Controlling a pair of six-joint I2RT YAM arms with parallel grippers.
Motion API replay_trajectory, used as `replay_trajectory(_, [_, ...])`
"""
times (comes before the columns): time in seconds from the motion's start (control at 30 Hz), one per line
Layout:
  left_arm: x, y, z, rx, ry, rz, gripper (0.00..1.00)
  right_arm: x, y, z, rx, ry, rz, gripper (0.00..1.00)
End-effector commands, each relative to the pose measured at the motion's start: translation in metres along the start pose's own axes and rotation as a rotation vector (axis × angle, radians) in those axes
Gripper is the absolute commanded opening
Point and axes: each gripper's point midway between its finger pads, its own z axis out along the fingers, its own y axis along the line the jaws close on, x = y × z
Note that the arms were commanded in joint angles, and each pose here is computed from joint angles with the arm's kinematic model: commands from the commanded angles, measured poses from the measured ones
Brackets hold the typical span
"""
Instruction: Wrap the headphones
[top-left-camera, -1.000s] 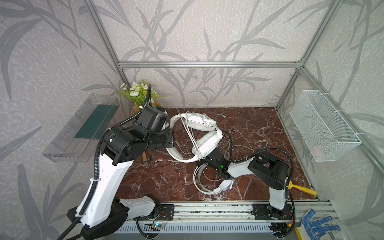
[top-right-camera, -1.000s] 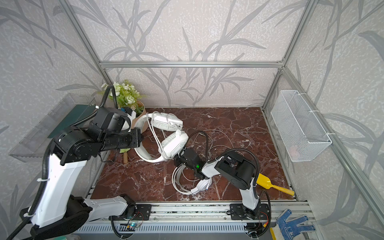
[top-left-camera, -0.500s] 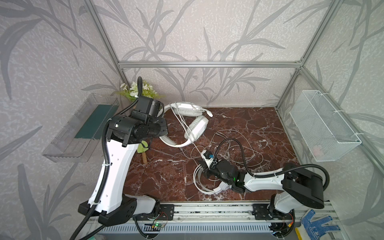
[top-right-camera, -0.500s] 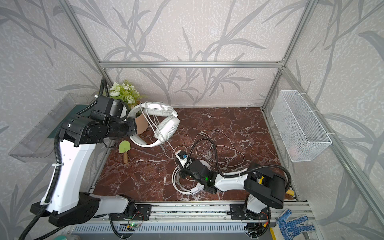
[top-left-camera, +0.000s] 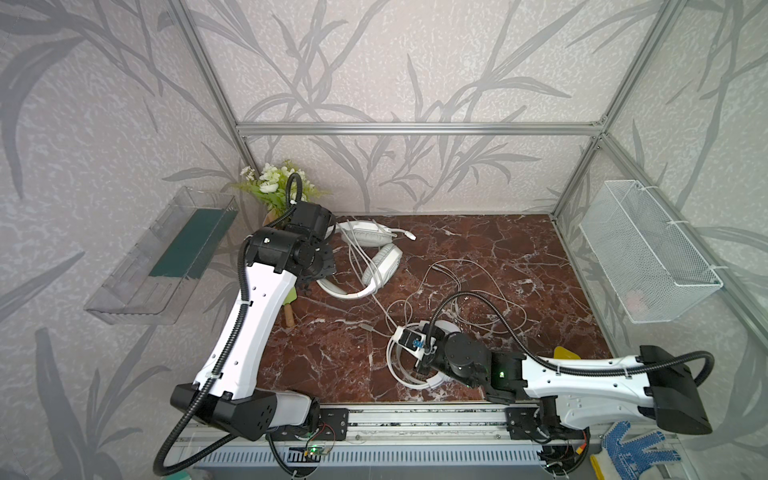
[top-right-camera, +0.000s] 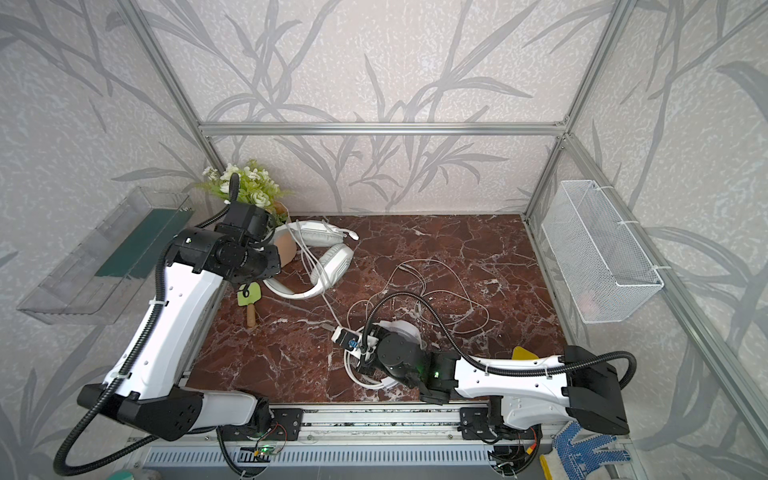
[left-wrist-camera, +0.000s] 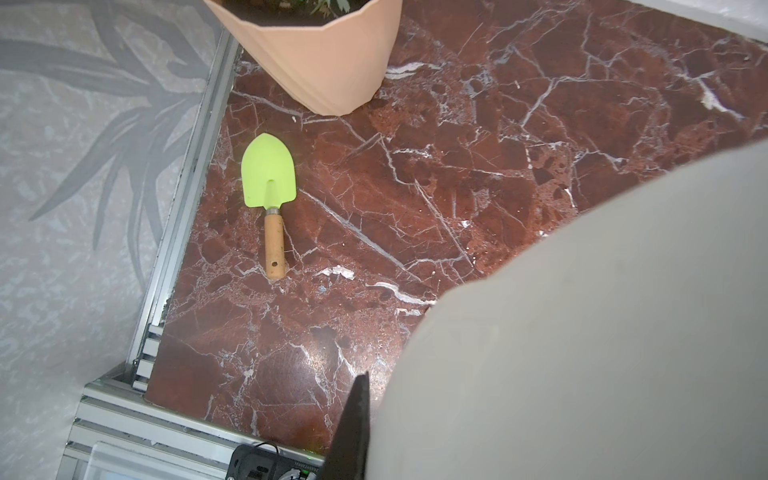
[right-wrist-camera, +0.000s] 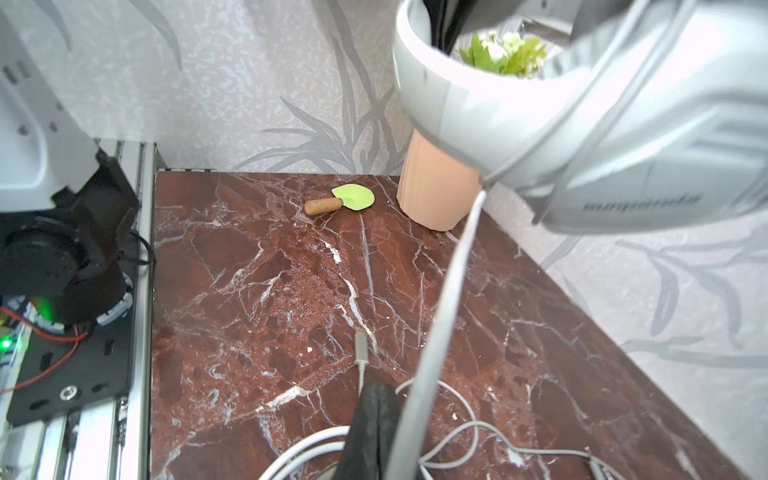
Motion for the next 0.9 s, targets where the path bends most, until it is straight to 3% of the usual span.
replay_trajectory(0.0, [-0.018, -0.007, 0.008, 0.031, -0.076, -0.059, 0.0, -0.007, -0.003, -0.017, 0.017, 0.038, -0.178, 0.0])
replay_trajectory(0.17, [0.0, -0.016, 0.036, 0.051, 0.012, -0.03, 0.0, -0.025, -0.018, -0.026, 0.076, 0.021, -0.287, 0.0])
replay_trajectory(0.53, [0.046, -0.012, 0.074, 0.039, 0.136, -0.001, 0.0, -0.077, -0.061, -0.011, 0.373, -0.035, -0.474, 0.03])
replay_trajectory(0.87, [0.061, -0.008, 0.079, 0.047, 0.155, 0.008, 0.0, -0.103, -0.101, -0.006, 0.495, -0.122, -0.403, 0.2])
